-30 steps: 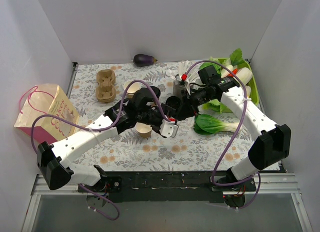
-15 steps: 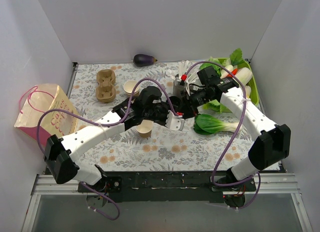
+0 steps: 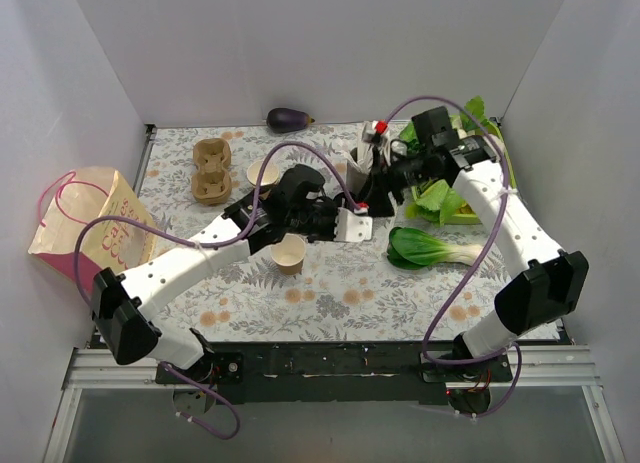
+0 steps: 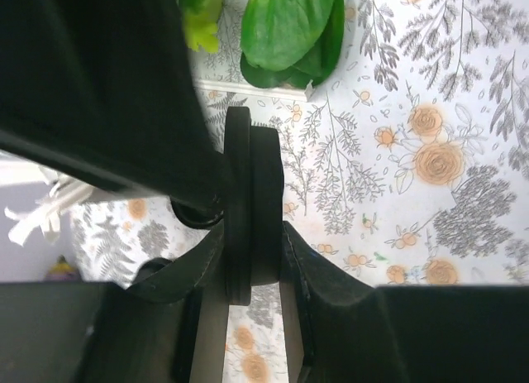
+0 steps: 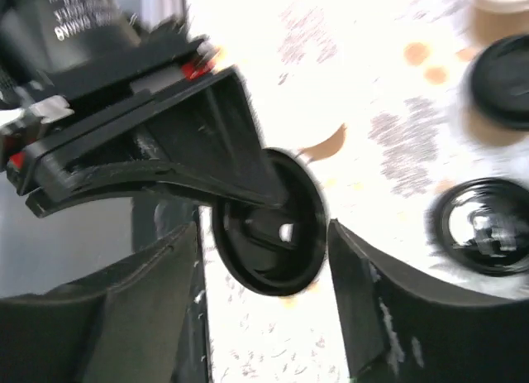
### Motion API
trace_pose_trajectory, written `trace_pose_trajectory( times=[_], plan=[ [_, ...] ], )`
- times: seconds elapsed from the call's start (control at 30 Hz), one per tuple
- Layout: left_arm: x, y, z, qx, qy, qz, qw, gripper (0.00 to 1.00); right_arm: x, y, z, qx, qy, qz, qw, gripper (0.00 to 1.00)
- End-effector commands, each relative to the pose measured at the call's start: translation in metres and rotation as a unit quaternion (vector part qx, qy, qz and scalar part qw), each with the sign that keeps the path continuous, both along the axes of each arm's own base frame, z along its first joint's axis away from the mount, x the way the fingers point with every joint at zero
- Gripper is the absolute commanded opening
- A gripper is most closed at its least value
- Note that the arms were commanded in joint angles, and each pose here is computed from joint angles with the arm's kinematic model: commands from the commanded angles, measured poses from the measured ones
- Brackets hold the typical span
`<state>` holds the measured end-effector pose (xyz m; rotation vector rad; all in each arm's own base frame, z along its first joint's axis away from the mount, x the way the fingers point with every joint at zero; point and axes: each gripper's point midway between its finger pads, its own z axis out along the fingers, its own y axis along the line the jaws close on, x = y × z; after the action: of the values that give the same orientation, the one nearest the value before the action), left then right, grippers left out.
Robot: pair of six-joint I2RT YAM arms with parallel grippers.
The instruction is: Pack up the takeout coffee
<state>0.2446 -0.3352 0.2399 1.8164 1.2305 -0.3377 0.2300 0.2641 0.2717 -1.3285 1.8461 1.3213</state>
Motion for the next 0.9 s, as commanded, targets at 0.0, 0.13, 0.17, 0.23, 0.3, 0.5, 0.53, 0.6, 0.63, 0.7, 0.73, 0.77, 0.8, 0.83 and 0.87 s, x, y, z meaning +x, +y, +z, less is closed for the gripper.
trace_pose_trajectory(
  times=[0.0,0.13,0.17,0.23,0.3,0.5,0.53,0.6,0.63,0.7,0.73,0.77,0.8,0.83,0.87],
  plan=[
    [0.011,0.017,0.033,-0.068,0.112,0.128,0.983,0.12,0.052,-0.017,0.059,0.039,-0.072,-0.071,0.994,0.79],
    [0.025,0.056,0.043,-0.117,0.235,0.232,0.937,0.12,0.078,-0.032,0.066,0.052,-0.106,-0.127,0.985,0.94],
    [0.031,0.074,0.047,-0.132,0.247,0.255,0.925,0.12,0.076,-0.036,0.056,0.041,-0.110,-0.146,0.982,0.94],
    [0.024,0.092,0.036,-0.128,0.285,0.278,0.908,0.12,0.085,-0.037,0.056,0.054,-0.145,-0.172,0.973,0.96],
    [0.019,0.109,0.030,-0.133,0.311,0.297,0.893,0.10,0.089,-0.043,0.048,0.049,-0.181,-0.204,0.961,0.96],
    [0.024,0.136,0.003,-0.174,0.405,0.355,0.824,0.10,0.086,-0.034,0.018,0.008,-0.198,-0.229,0.953,0.98],
    [0.029,0.144,0.002,-0.187,0.415,0.366,0.812,0.11,0.082,-0.032,0.010,0.002,-0.193,-0.224,0.955,0.98],
    [0.023,0.144,-0.005,-0.196,0.458,0.357,0.790,0.12,0.069,-0.020,-0.008,-0.008,-0.180,-0.198,0.963,0.98],
    [0.024,0.147,-0.010,-0.199,0.476,0.357,0.779,0.12,0.065,-0.017,-0.018,-0.015,-0.175,-0.185,0.967,0.98],
    [0.018,0.146,-0.022,-0.199,0.507,0.359,0.758,0.13,0.055,-0.008,-0.039,-0.038,-0.156,-0.148,0.976,0.98],
    [0.017,0.147,-0.026,-0.200,0.512,0.359,0.754,0.13,0.056,-0.004,-0.045,-0.046,-0.150,-0.135,0.978,0.98],
    [0.015,0.146,-0.028,-0.201,0.516,0.356,0.752,0.13,0.050,-0.002,-0.049,-0.047,-0.147,-0.107,0.982,0.98],
    [0.015,0.145,-0.033,-0.202,0.522,0.357,0.748,0.14,0.049,0.001,-0.050,-0.047,-0.147,-0.096,0.983,0.98],
    [0.014,0.144,-0.035,-0.202,0.528,0.356,0.744,0.14,0.052,0.004,-0.053,-0.051,-0.146,-0.093,0.984,0.98],
    [0.015,0.144,-0.040,-0.199,0.534,0.358,0.740,0.14,0.057,0.004,-0.055,-0.058,-0.149,-0.099,0.982,0.98]
  ],
)
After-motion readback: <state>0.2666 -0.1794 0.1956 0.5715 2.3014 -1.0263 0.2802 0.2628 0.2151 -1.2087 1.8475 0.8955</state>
